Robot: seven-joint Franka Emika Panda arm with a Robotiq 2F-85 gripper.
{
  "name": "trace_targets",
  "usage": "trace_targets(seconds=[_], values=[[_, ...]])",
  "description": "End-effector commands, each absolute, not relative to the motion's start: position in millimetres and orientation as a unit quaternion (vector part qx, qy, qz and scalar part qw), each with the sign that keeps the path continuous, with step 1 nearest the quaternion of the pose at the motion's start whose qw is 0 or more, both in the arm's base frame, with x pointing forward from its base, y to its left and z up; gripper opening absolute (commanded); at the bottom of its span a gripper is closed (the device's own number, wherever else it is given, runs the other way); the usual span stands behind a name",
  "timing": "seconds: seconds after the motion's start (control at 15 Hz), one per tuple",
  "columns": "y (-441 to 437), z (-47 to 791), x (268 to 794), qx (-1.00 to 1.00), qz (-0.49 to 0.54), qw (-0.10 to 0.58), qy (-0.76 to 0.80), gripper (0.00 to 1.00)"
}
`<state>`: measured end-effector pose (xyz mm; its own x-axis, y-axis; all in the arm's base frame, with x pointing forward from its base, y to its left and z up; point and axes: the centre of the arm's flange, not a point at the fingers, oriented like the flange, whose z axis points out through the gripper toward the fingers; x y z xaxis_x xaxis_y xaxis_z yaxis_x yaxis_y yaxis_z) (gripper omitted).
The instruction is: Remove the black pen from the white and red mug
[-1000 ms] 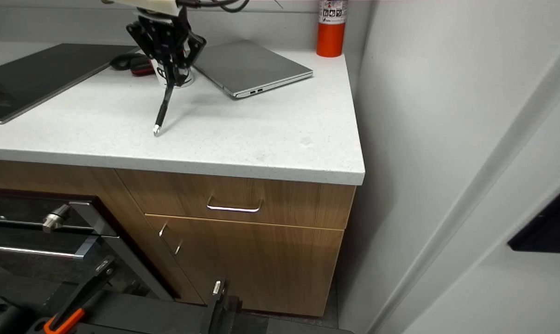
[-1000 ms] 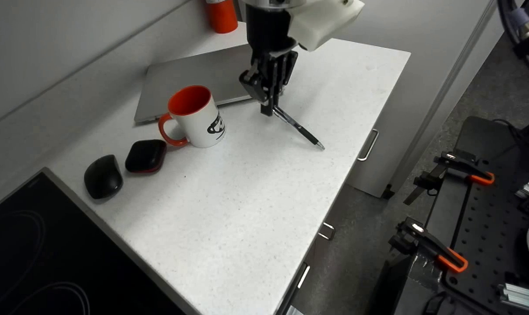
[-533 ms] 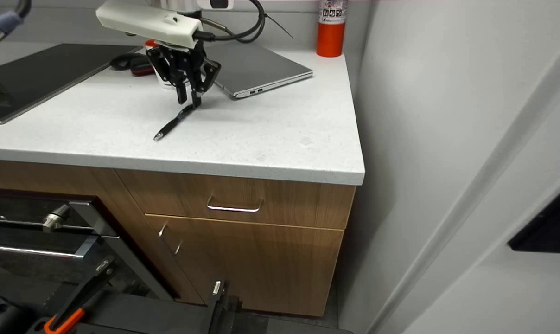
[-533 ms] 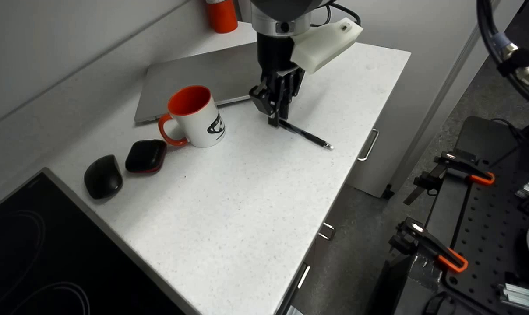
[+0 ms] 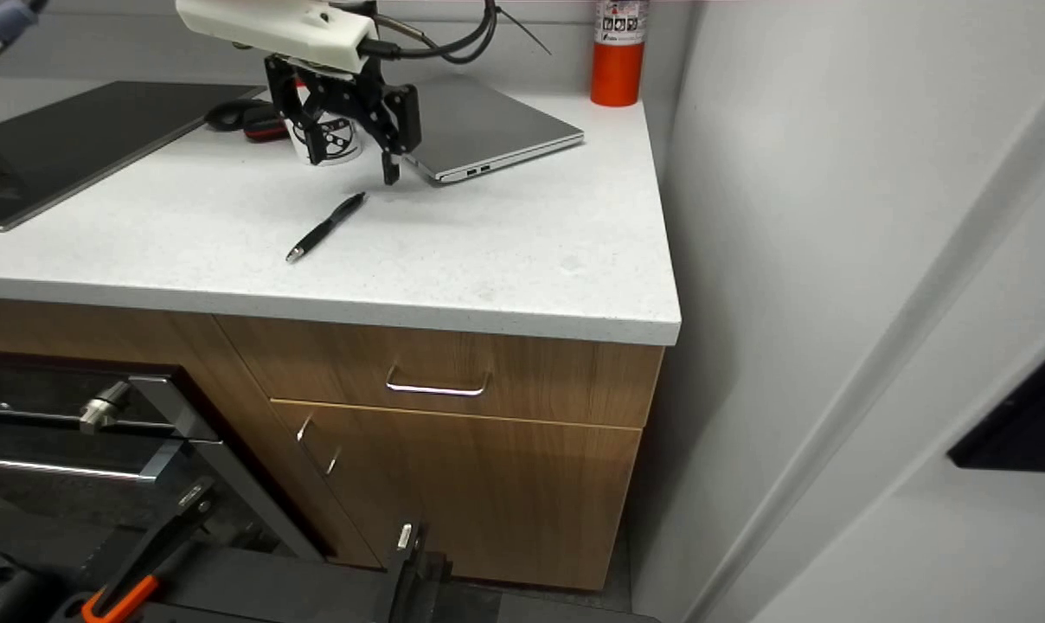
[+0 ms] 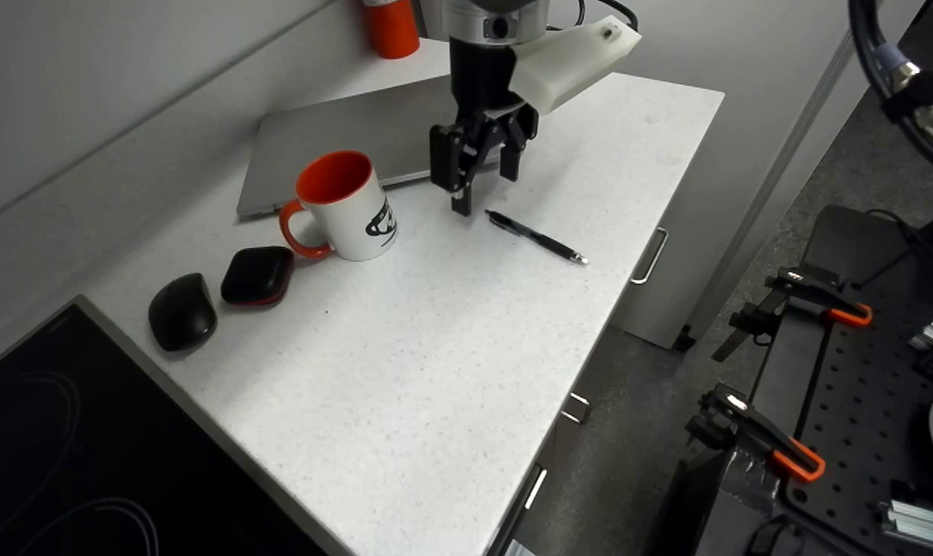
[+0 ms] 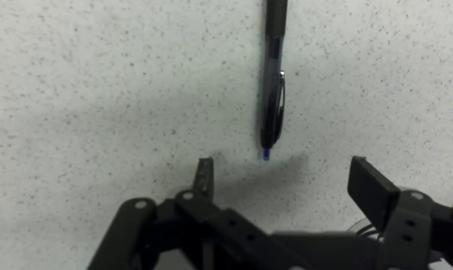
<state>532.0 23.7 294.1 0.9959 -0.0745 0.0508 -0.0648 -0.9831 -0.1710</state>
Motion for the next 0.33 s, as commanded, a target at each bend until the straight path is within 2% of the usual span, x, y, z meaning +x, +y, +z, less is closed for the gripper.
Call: trace_targets(seconds=[0.0,0.27], values=[[21.8,303.3,534.1,-0.994,-0.028,0.095,0.041,1.0],[23.6,296.4,533.9,-0.995,-0.03,0.085,0.035,1.0]])
